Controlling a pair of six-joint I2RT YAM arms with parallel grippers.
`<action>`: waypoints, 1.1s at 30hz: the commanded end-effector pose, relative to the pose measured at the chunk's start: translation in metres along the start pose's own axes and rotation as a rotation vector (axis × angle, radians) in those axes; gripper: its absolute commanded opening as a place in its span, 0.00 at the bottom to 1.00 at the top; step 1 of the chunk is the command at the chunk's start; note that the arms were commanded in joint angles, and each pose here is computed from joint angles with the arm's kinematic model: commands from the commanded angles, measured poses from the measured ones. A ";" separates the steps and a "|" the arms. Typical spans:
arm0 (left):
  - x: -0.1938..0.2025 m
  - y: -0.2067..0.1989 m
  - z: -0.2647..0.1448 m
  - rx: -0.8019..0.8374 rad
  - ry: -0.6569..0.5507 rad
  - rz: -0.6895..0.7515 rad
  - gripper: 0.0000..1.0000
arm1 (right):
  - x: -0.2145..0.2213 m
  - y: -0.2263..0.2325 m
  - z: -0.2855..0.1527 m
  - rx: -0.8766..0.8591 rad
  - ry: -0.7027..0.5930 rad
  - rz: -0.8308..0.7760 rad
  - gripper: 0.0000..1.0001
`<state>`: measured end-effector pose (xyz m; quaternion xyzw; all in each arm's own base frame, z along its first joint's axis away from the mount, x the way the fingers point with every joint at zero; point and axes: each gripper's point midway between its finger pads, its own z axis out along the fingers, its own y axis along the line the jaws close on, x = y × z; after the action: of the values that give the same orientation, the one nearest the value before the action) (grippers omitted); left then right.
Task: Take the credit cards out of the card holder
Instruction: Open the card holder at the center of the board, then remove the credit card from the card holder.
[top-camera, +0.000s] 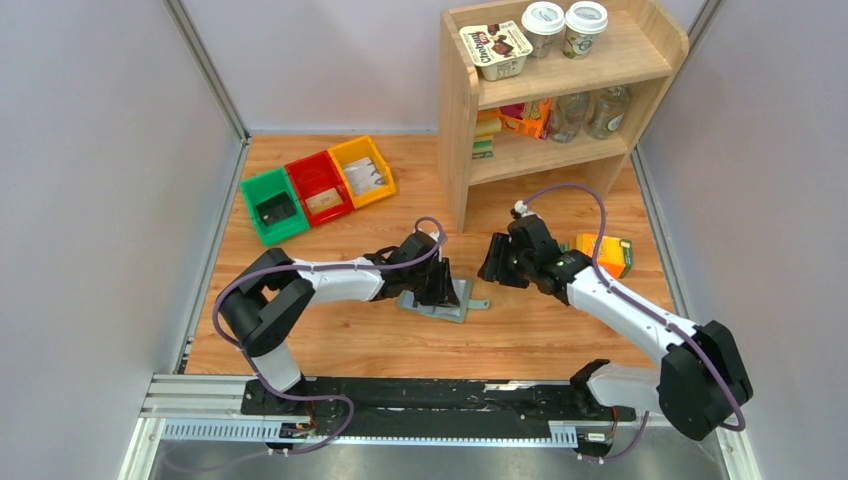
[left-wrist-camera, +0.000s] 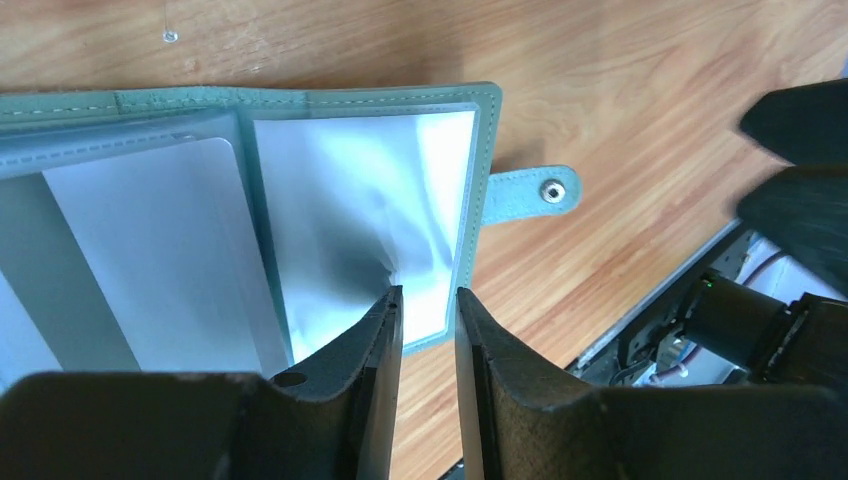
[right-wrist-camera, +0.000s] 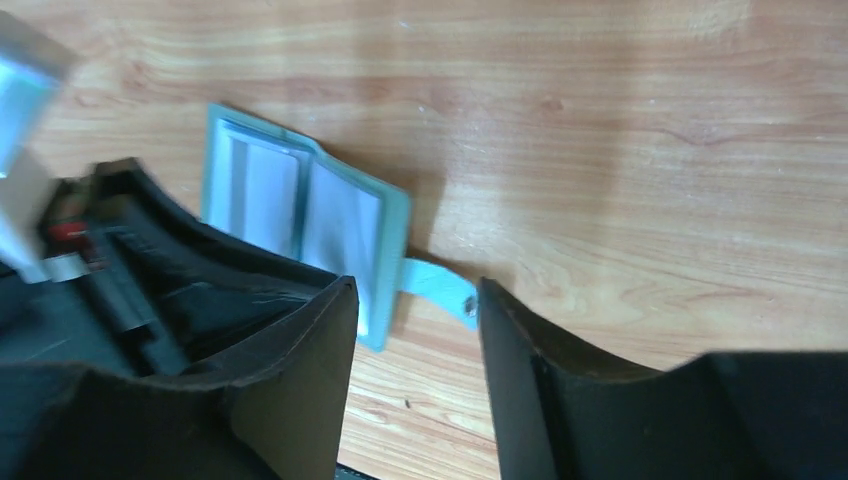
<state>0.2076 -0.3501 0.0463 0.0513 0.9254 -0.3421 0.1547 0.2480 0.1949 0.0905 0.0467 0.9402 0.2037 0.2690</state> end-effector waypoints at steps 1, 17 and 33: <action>-0.002 -0.009 0.010 0.044 -0.001 0.006 0.33 | -0.020 0.021 -0.013 -0.099 -0.090 0.021 0.46; -0.006 -0.016 -0.017 0.061 -0.056 0.038 0.31 | 0.019 0.061 0.051 -0.322 0.166 0.048 0.20; -0.036 0.068 -0.073 -0.215 -0.173 0.012 0.50 | 0.054 0.030 0.071 -0.240 0.251 0.060 0.19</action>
<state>0.2303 -0.2745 0.0790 0.0010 0.9265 -0.2957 0.2327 0.2411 0.2616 0.0239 0.0150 0.9321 0.3311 0.1458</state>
